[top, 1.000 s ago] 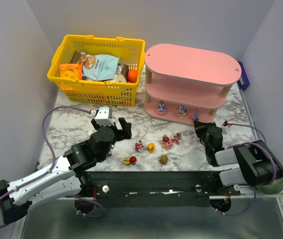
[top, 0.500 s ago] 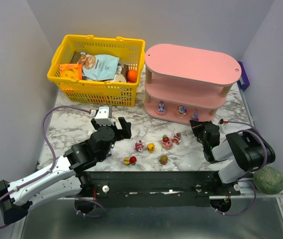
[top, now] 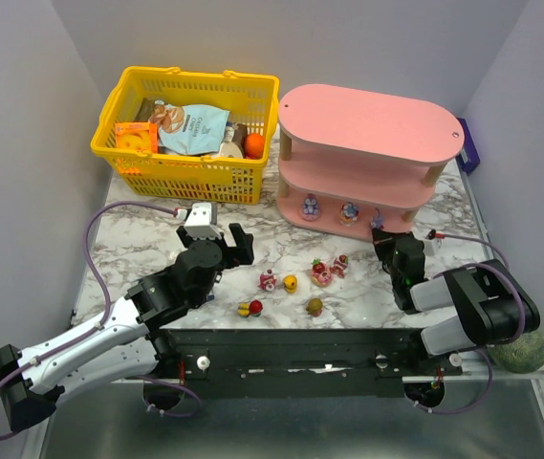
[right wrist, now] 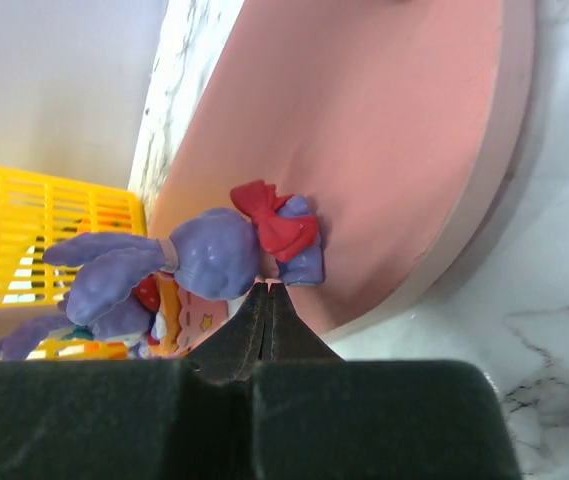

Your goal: Place and organize the plastic toys onto the shelf

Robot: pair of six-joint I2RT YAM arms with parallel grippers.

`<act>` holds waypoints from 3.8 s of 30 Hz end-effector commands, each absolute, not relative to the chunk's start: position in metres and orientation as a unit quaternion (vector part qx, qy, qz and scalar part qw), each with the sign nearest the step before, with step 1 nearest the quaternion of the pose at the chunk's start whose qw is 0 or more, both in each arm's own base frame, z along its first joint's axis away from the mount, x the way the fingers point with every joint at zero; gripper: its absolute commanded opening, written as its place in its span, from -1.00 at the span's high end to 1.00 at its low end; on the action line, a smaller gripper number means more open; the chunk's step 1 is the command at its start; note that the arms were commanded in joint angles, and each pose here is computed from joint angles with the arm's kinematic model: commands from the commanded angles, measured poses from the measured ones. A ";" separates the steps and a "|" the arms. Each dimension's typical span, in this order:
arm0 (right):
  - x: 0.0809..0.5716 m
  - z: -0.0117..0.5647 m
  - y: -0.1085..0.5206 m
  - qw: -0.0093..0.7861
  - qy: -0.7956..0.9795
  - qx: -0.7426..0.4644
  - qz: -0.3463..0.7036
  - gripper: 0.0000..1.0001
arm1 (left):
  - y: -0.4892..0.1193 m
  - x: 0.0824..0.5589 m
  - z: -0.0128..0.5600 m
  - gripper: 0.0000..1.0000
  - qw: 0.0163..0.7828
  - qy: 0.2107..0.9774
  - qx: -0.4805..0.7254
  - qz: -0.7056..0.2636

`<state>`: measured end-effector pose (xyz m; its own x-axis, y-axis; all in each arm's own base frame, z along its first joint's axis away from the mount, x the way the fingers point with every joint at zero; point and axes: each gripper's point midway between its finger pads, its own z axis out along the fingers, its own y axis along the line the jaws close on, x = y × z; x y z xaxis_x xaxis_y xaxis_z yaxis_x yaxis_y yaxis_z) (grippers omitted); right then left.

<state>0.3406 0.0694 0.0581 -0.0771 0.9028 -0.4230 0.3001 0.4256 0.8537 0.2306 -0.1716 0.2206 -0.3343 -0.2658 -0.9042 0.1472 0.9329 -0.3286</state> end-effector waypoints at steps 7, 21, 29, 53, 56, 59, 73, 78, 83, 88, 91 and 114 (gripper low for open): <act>0.337 0.047 0.041 0.530 0.662 0.480 0.226 0.99 | -0.174 0.234 0.225 -0.98 0.579 0.792 -0.036 -0.190; 0.347 0.052 0.036 0.536 0.646 0.496 0.222 0.99 | -0.174 0.234 0.223 -0.98 0.577 0.794 -0.035 -0.187; 0.354 0.062 0.032 0.549 0.633 0.500 0.219 0.99 | -0.174 0.235 0.222 -0.98 0.577 0.795 -0.035 -0.186; 0.313 0.089 0.013 0.511 0.678 0.507 0.151 0.99 | -0.173 0.225 0.230 -0.98 0.570 0.791 -0.039 -0.216; 0.302 0.100 0.017 0.512 0.692 0.484 0.158 0.95 | -0.173 0.222 0.231 -0.98 0.567 0.792 -0.039 -0.224; 0.292 0.100 0.024 0.499 0.716 0.460 0.164 0.67 | -0.172 0.219 0.232 -0.98 0.562 0.794 -0.038 -0.228; 0.253 0.100 0.096 0.459 0.841 0.139 0.248 -0.53 | -0.153 0.201 0.242 -0.98 0.553 0.797 -0.044 -0.240; 0.251 0.101 0.122 0.472 0.829 0.071 0.293 -0.62 | -0.148 0.193 0.237 -0.98 0.544 0.805 -0.031 -0.235; 0.248 0.108 0.137 0.478 0.829 0.032 0.288 -0.63 | -0.148 0.192 0.234 -0.98 0.542 0.806 -0.024 -0.235; 0.250 0.104 0.140 0.480 0.841 0.078 0.239 -0.59 | -0.149 0.195 0.229 -0.98 0.542 0.810 -0.024 -0.223; 0.251 0.094 0.141 0.472 0.848 0.116 0.211 -0.49 | -0.149 0.197 0.227 -0.98 0.540 0.814 -0.024 -0.214; 0.262 0.070 0.166 0.442 0.877 0.136 0.134 0.28 | -0.139 0.195 0.234 -0.98 0.554 0.802 -0.043 -0.221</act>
